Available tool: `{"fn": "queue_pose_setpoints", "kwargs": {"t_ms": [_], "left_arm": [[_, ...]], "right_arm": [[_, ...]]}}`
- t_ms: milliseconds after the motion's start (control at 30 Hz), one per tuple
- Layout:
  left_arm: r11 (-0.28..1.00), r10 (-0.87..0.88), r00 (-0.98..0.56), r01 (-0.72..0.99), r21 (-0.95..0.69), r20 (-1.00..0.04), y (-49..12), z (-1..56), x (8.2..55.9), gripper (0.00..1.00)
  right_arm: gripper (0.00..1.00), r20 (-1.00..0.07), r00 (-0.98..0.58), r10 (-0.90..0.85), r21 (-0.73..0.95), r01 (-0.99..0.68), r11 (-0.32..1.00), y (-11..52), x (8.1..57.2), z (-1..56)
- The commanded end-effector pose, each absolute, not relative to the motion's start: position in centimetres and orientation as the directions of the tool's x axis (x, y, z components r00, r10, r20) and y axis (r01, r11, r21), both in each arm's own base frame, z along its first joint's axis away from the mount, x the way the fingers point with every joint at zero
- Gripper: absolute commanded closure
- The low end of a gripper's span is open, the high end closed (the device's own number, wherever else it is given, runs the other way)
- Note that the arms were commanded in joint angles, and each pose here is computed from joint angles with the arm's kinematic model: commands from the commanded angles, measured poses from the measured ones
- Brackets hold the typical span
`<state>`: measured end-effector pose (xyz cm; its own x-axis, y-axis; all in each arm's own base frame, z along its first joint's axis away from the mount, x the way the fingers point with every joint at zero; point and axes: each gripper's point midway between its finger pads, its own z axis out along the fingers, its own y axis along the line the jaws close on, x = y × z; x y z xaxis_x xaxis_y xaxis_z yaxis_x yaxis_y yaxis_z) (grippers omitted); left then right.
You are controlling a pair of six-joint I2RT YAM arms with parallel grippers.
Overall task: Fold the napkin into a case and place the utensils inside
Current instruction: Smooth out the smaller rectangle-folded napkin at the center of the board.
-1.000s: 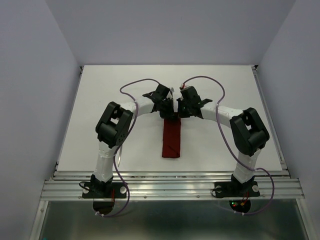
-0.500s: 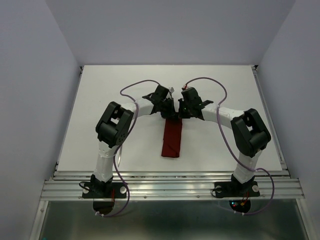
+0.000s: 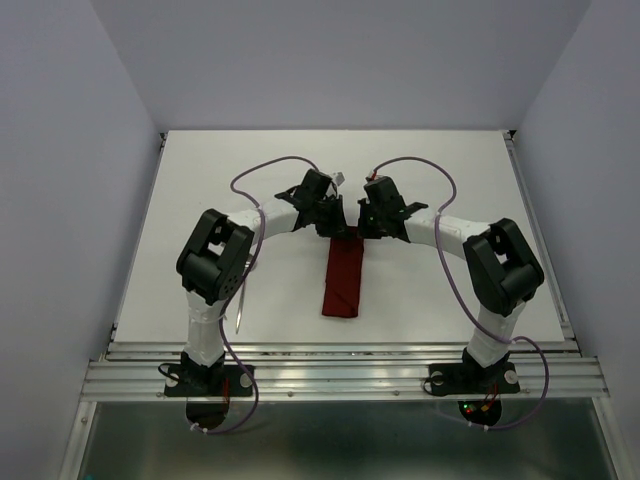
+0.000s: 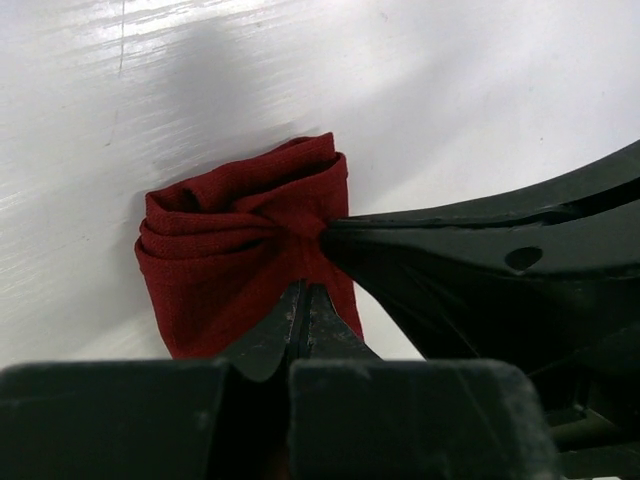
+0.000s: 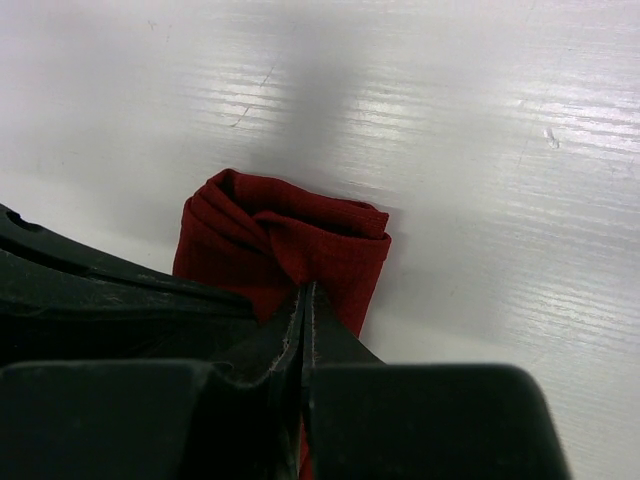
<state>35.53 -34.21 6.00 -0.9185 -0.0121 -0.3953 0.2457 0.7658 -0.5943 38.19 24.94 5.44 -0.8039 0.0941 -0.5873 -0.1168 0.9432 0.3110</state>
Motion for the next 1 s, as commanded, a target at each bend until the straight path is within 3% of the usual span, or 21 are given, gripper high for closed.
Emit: {"fn": "queue_pose_setpoints", "kwargs": {"t_ms": [0, 567, 967], "left_arm": [[0.765, 0.026, -0.904, 0.293, -0.574, -0.427, -33.3, 7.3, 34.9, 1.0], [0.747, 0.155, -0.935, 0.322, -0.582, -0.319, -33.5, 3.4, 32.9, 1.0], [0.729, 0.098, -0.931, 0.307, -0.612, -0.35, -35.3, 3.9, 35.4, 1.0]], "right_arm": [[0.99, -0.641, -0.757, 0.125, 0.334, -0.129, 0.934, 25.4, 38.9, 8.0], [0.99, -0.637, -0.759, 0.135, 0.352, -0.131, 0.927, 25.9, 39.1, 8.3], [0.99, -0.622, -0.772, 0.132, 0.352, -0.126, 0.927, 25.8, 38.7, 7.8]]}}
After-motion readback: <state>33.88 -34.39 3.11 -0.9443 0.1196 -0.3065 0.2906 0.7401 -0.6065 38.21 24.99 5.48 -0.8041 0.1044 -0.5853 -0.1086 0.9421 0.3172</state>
